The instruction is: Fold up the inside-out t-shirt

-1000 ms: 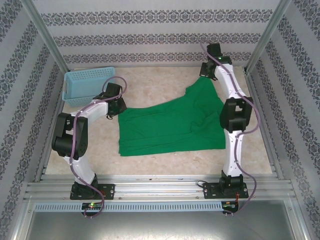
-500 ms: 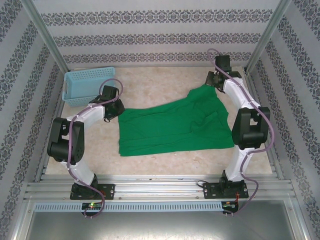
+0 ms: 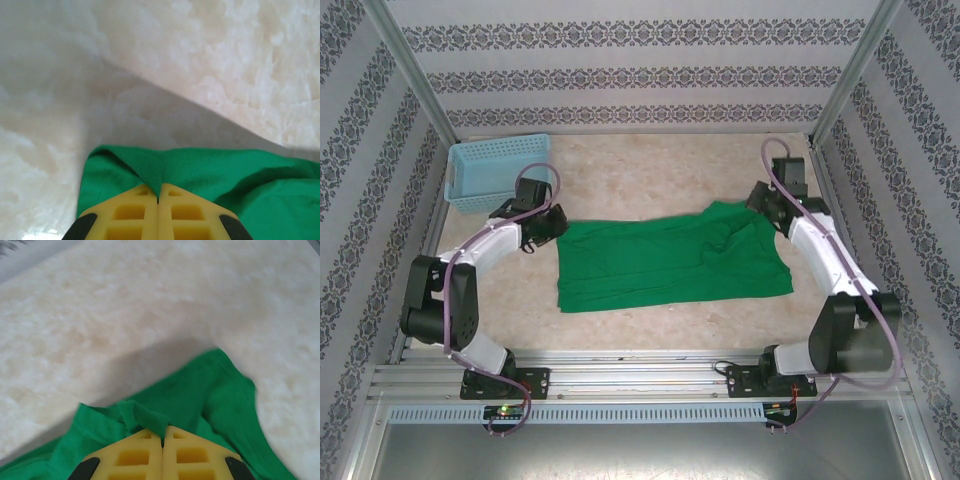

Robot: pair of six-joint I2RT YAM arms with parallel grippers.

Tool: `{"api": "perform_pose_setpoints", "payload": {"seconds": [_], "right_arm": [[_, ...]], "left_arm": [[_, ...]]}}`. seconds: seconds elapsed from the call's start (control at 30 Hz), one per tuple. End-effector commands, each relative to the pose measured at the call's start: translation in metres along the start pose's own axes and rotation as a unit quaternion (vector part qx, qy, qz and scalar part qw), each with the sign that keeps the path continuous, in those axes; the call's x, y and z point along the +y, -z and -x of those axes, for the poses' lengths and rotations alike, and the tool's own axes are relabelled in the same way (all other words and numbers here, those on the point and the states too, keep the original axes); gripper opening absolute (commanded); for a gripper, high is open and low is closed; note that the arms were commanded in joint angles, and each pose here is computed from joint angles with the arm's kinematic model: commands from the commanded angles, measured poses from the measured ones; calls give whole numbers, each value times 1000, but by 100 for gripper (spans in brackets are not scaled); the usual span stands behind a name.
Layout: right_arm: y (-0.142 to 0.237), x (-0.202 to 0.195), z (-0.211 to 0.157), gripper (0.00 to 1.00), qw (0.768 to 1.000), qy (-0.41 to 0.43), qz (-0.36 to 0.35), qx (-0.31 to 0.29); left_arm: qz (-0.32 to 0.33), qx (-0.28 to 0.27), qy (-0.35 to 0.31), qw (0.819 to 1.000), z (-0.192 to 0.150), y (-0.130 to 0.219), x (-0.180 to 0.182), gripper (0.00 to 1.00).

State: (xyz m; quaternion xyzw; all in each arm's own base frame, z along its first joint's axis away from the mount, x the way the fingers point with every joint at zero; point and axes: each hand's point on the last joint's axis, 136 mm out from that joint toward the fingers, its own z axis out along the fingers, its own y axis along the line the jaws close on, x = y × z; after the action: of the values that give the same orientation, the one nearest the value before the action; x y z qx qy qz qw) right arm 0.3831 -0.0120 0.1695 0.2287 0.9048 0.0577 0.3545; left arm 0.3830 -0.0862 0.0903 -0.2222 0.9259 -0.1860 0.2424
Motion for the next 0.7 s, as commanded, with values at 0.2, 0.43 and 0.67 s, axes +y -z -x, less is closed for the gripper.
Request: {"api": "perform_pose_setpoints", "payload": {"seconds": [0.2,0.43,0.67], "right_arm": [[15,-73,-82,0,990,-122,-38,52],[29,-91,-118,0,982,-171,-52,59],[30,-113,-158,0,970,-215,-88,76]], "left_arm": [[-22,19,8,1000,-44,23,23,0],[-10,45,22,999,-77,21,45,0],[9,67,29,997,-92,5,60,0]]}}
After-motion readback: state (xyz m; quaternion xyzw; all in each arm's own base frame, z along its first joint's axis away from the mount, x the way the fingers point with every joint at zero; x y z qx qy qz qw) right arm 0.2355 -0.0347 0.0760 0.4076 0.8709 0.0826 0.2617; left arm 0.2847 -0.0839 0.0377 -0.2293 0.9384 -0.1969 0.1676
